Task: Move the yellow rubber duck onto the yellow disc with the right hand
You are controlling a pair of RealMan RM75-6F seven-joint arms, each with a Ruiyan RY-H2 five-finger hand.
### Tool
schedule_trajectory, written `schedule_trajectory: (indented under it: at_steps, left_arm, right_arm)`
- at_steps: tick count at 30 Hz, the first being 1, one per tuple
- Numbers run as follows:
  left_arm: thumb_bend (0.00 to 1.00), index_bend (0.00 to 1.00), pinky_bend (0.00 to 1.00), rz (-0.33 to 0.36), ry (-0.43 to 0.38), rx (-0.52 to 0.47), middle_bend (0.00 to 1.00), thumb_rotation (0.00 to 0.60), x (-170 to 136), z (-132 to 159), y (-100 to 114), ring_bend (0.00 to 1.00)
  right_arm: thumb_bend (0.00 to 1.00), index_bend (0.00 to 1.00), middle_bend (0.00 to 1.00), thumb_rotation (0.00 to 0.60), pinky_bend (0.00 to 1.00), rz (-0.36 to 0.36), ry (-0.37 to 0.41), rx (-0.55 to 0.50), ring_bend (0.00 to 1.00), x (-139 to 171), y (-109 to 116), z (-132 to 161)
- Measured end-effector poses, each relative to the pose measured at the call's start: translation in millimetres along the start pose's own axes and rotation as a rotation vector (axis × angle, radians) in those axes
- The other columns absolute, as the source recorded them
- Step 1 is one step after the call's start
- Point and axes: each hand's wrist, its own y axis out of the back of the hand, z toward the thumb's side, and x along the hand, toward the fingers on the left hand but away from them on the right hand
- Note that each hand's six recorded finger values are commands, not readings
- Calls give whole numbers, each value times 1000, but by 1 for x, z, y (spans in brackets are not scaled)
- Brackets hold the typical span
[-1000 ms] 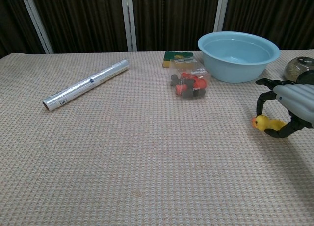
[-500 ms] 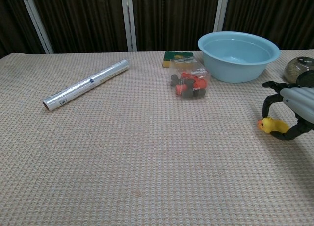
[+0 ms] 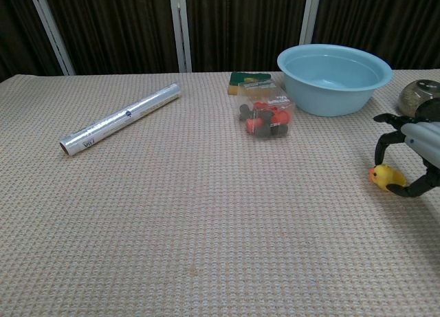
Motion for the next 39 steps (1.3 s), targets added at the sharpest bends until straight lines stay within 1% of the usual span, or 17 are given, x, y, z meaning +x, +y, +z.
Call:
schedule_trajectory:
  at_steps: [9,15,25,39]
  left_arm:
    - [0,0,225,-5,3,1,0,600,-1,-1,-1,0]
    - [0,0,225,-6,-1,4,0,600,0,0,-1,0]
    - [0,0,224,-8,-4,8,0,600,-1,2,-1,0]
    - [0,0,224,-6,-4,8,0,600,-1,2,-1,0]
  right_arm:
    - [259,496,0,600,0,3,5,-6,0,0,-3,-1]
    - [258,496,0,600,0,-7,16,-3,0,2,0,-5]
    - [258,496,0,600,0,-29,-1,-20,0,2,8,-15]
    - [258,496,0,600,0,-30,-3,-18,0,-6,7,-20]
